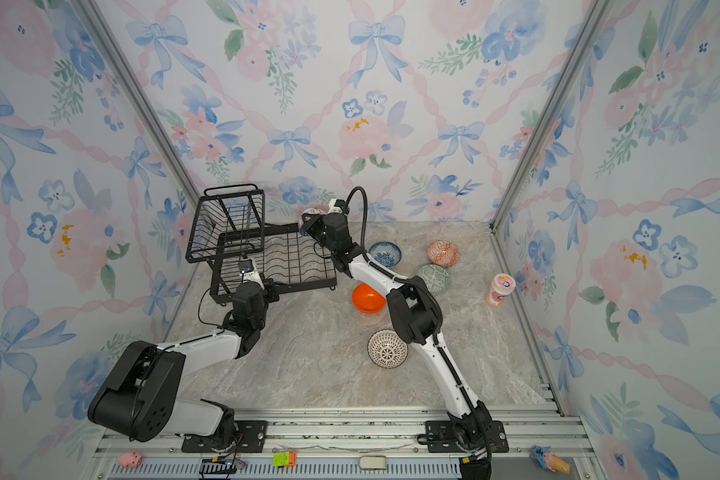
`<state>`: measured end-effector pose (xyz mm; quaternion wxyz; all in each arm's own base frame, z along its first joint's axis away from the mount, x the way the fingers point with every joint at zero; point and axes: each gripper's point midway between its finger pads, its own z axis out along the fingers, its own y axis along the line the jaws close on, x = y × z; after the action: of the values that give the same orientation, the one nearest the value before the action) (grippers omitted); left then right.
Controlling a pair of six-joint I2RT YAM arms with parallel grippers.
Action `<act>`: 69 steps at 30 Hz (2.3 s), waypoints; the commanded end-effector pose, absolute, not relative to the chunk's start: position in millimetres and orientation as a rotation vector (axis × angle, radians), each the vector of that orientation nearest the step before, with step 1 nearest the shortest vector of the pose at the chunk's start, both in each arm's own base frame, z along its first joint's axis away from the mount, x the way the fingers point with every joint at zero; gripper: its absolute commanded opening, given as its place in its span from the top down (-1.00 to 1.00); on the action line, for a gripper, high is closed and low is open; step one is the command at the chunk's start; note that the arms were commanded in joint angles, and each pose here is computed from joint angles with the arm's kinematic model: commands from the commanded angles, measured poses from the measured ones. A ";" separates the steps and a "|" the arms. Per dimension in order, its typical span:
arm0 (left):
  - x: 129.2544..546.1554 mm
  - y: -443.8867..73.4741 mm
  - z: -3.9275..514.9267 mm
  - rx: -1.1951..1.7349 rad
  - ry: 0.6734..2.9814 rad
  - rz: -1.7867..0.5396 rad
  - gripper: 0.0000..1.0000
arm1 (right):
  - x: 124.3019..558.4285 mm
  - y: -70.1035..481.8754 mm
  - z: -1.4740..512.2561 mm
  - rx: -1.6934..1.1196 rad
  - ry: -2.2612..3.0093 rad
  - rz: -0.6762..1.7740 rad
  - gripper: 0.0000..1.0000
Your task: Load the bowls into the dish rack
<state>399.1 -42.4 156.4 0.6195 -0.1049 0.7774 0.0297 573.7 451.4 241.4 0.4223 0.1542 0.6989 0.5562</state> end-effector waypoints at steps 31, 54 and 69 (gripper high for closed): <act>381.1 -40.6 169.9 -0.241 1.756 0.092 -0.46 | 556.4 430.6 330.5 0.345 1.536 1.508 1.00; 410.1 -15.6 163.3 -0.135 1.754 0.087 -0.78 | 578.8 387.2 317.4 0.413 1.464 1.651 1.00; 430.6 -2.2 179.2 -0.185 1.703 0.139 -0.12 | 584.0 373.2 308.1 0.448 1.454 1.662 1.00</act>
<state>425.1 -8.5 170.0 0.6393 -0.0726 0.7637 0.0522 593.0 388.4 242.1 0.3950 0.2042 0.6377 0.6290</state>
